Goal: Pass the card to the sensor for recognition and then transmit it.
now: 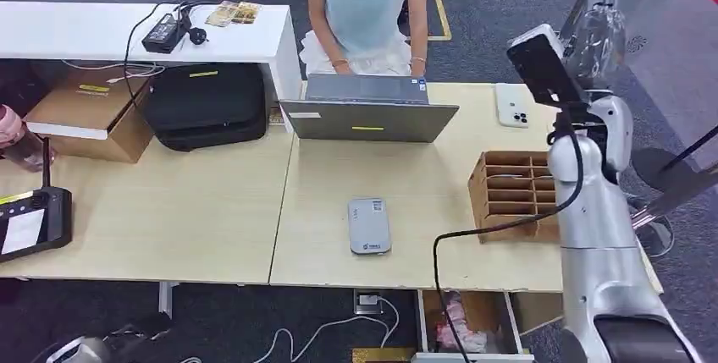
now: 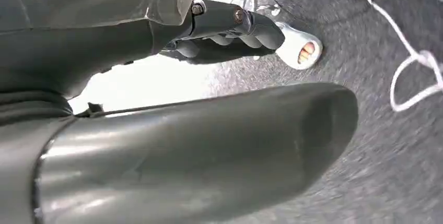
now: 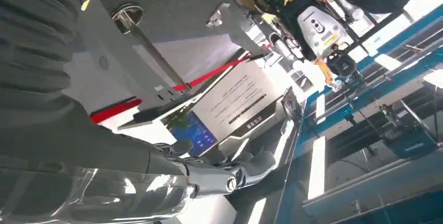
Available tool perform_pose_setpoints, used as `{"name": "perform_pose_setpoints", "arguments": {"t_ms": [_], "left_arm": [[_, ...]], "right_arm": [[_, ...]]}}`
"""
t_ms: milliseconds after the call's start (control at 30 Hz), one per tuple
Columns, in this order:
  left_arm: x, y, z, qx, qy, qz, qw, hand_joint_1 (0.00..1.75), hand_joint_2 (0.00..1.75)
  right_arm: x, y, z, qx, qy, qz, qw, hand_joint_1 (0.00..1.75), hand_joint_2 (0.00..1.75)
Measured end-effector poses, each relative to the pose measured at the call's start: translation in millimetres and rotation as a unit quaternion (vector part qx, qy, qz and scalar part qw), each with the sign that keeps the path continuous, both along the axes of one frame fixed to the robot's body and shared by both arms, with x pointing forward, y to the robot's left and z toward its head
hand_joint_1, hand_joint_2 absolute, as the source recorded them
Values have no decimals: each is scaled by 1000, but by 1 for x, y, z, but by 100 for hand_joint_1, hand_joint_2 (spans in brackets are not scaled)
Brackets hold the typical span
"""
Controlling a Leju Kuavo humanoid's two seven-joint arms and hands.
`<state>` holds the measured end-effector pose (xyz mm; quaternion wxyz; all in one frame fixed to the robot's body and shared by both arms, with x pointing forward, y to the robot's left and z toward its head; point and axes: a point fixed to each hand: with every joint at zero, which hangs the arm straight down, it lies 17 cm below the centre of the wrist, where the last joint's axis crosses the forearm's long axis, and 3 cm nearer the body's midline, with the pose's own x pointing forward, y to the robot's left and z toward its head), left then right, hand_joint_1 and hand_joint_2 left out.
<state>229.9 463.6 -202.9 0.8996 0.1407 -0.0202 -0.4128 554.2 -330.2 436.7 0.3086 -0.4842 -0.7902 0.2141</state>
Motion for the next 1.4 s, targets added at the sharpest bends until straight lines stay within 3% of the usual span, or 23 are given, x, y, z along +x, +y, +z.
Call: {"name": "perform_pose_setpoints", "arguments": {"t_ms": [300, 967, 1400], "left_arm": [[-22, -34, -11, -34, 46, -57, 997, 0, 0], [-66, -93, -29, -124, 82, -123, 981, 0, 0], [-97, -89, -36, -128, 106, -125, 978, 0, 0]], "right_arm": [[9, 7, 8, 7, -1, 4, 1000, 0, 175], [19, -1, -6, 0, 17, -20, 1000, 0, 175], [18, -76, -51, -43, 103, -90, 990, 0, 175]]}}
